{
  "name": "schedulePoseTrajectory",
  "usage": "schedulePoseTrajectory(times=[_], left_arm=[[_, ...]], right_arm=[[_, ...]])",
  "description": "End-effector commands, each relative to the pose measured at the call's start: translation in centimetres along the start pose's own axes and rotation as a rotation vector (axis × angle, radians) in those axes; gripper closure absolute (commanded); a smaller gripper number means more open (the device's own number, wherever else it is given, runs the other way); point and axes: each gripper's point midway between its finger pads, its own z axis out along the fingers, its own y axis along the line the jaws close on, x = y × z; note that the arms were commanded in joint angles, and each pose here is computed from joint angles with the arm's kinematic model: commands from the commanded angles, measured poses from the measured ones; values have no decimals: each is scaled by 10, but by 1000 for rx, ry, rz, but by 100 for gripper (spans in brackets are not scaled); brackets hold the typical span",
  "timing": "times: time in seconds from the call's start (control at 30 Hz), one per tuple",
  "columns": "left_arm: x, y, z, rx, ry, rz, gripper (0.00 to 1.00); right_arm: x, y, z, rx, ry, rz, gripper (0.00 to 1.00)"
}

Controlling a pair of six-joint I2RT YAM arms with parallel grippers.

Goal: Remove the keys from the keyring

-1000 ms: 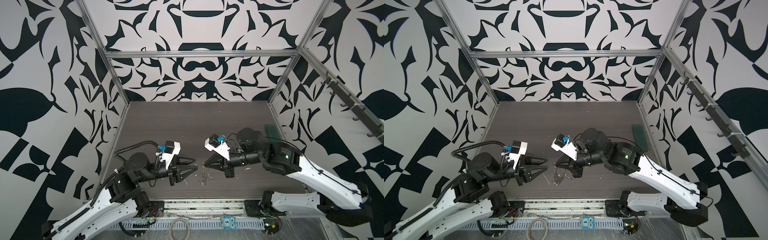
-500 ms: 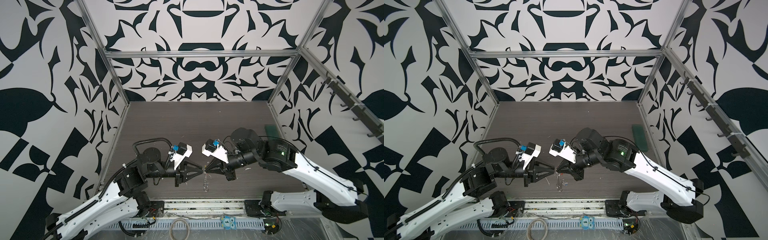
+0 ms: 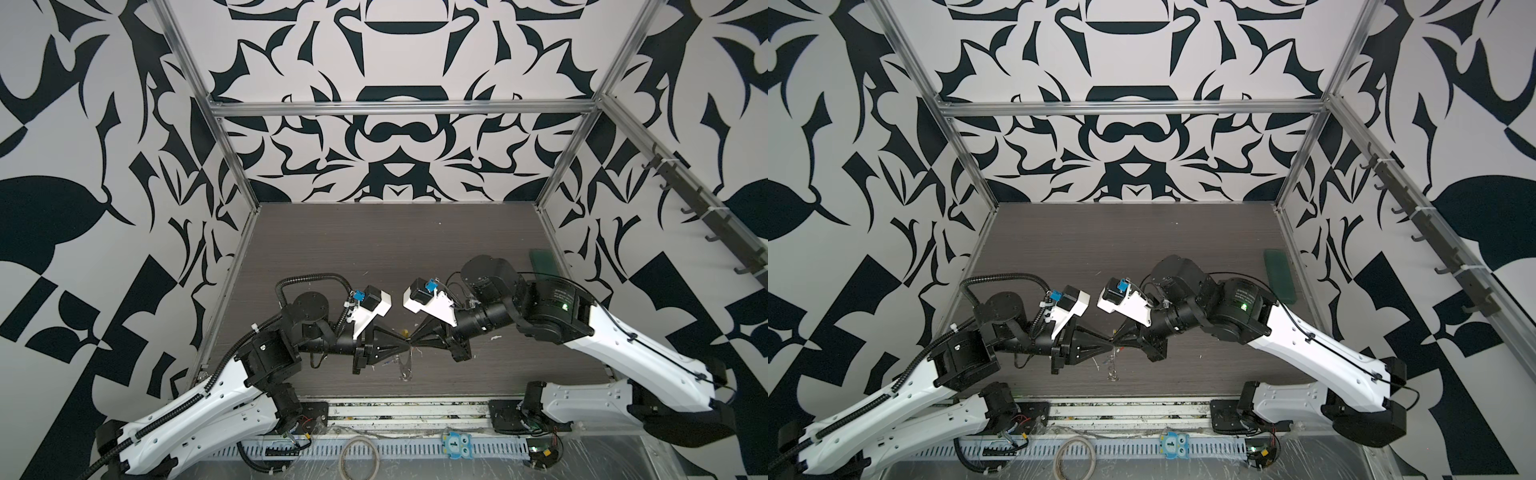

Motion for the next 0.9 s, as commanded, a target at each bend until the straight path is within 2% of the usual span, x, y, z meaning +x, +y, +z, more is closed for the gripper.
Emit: schedulePoseTrajectory(times=[0.0, 0.43, 0.63, 0.87], left_arm=[[-19, -12, -5, 30, -47, 39, 87], [-22, -16, -11, 17, -53, 62, 84], [-21, -16, -11, 17, -49, 59, 87], [-21, -13, -9, 12, -50, 54, 100]], right_arm=[[-16, 7, -3, -23, -55, -36, 100], [-12, 1, 1, -5, -44, -25, 100], [-11, 0, 2, -2, -42, -23, 100], [-10, -1, 5, -3, -40, -17, 100]])
